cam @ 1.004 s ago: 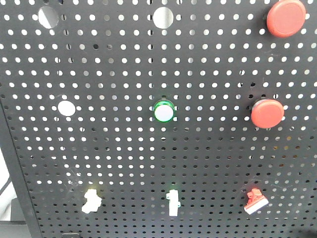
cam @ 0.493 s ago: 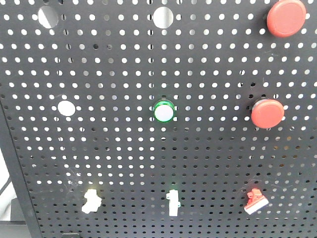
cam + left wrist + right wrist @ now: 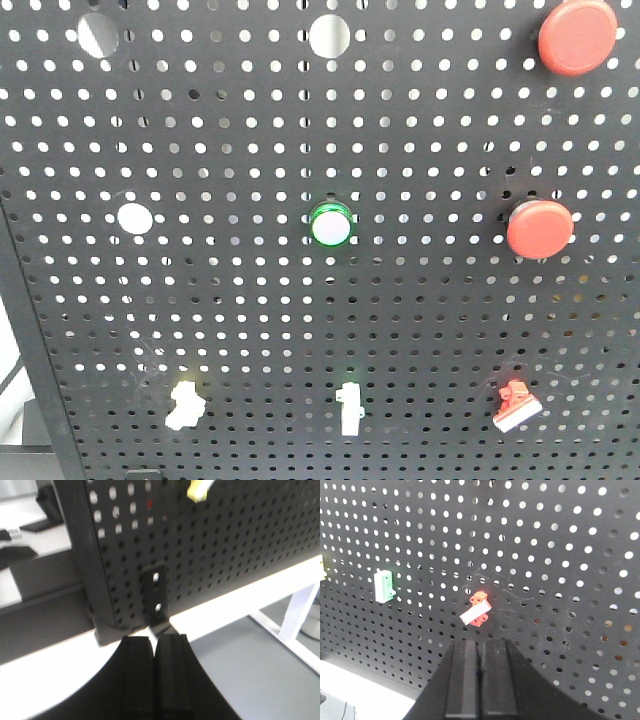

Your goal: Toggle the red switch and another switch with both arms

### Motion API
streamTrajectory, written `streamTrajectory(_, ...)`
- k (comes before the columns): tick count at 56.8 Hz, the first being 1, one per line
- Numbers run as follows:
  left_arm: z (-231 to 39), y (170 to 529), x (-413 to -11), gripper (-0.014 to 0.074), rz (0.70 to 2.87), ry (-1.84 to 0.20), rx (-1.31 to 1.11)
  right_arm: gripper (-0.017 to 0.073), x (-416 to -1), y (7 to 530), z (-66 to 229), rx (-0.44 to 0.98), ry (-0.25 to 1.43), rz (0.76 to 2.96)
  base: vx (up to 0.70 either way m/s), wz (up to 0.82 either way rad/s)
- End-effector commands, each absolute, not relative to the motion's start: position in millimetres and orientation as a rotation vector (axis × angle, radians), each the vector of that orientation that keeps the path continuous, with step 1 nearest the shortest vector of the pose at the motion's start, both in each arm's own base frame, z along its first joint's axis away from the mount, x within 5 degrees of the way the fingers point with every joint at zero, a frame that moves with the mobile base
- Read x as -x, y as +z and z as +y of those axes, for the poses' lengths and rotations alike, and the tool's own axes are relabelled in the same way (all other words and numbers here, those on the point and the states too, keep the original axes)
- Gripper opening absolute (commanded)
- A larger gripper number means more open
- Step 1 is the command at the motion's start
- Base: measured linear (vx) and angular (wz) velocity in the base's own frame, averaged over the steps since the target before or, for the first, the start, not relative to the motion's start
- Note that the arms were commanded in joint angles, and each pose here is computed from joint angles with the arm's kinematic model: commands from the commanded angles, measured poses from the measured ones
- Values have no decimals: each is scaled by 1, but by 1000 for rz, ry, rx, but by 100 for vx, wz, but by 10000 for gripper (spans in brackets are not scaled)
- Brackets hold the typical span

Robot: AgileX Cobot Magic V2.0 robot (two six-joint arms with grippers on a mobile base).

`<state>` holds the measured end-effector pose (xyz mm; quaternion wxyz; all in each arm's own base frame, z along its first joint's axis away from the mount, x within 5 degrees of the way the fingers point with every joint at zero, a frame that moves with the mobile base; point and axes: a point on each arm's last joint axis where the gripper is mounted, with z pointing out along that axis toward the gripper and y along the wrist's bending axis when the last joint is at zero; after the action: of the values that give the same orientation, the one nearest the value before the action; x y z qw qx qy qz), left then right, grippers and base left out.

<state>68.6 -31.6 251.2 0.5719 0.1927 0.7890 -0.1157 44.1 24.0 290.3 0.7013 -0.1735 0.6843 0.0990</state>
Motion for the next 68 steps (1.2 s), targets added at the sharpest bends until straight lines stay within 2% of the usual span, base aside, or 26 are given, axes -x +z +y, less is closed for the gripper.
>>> streamTrajectory(1,-28,259,-67,3,1721,-271,-378,-6,-44,305,21,344,205,1449,0,1)
streamTrajectory(14,-10,222,-55,3,1507,-208,-86,-6,-44,305,21,344,205,1449,0,0)
streamTrajectory(22,-7,199,-56,3,1500,-190,-17,-6,-44,305,21,344,205,1449,0,0)
streamTrajectory(68,-7,198,-56,3,1516,-168,-27,-6,-44,304,21,347,205,1451,0,0)
